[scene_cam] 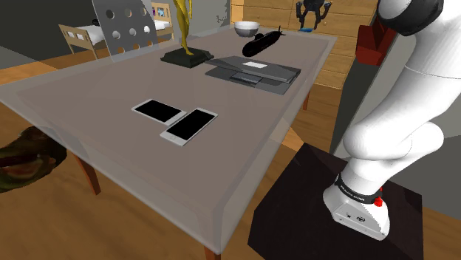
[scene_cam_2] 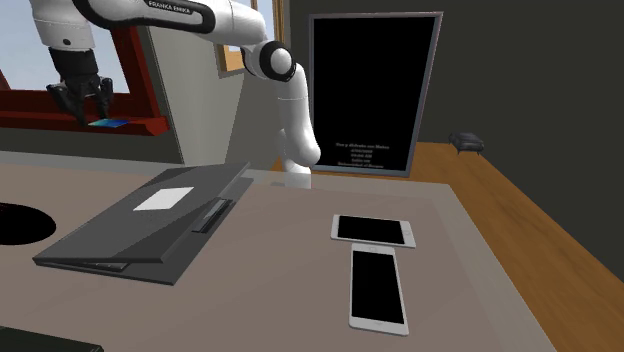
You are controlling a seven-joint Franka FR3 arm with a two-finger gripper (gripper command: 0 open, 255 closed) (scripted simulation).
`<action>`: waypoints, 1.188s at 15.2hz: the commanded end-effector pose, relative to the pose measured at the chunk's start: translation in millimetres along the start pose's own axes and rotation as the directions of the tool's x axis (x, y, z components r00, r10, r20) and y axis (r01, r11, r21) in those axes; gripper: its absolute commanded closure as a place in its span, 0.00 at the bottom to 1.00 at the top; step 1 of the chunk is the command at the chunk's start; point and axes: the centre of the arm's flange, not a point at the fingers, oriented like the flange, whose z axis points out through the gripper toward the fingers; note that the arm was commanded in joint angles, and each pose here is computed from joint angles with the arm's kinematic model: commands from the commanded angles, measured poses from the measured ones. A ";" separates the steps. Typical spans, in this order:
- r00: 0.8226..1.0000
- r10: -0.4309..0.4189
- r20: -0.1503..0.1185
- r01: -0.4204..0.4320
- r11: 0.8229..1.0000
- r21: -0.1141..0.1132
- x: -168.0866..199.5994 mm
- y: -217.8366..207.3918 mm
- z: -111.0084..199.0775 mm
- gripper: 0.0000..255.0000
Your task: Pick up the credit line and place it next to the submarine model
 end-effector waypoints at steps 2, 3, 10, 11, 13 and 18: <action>1.000 -0.001 0.000 0.001 1.000 0.000 -0.6 -0.4 15.3 1.00; 1.000 -0.001 0.000 0.001 1.000 0.000 -1.3 -0.5 20.6 1.00; 1.000 -0.001 0.000 0.001 1.000 0.000 -6.7 -1.6 57.1 1.00; 1.000 -0.001 0.000 0.001 1.000 0.000 -7.4 -1.7 62.4 1.00; 1.000 -0.001 0.000 0.001 1.000 0.000 -9.0 -2.0 72.8 1.00; 1.000 -0.001 0.000 0.001 1.000 0.000 -12.8 -2.8 98.9 1.00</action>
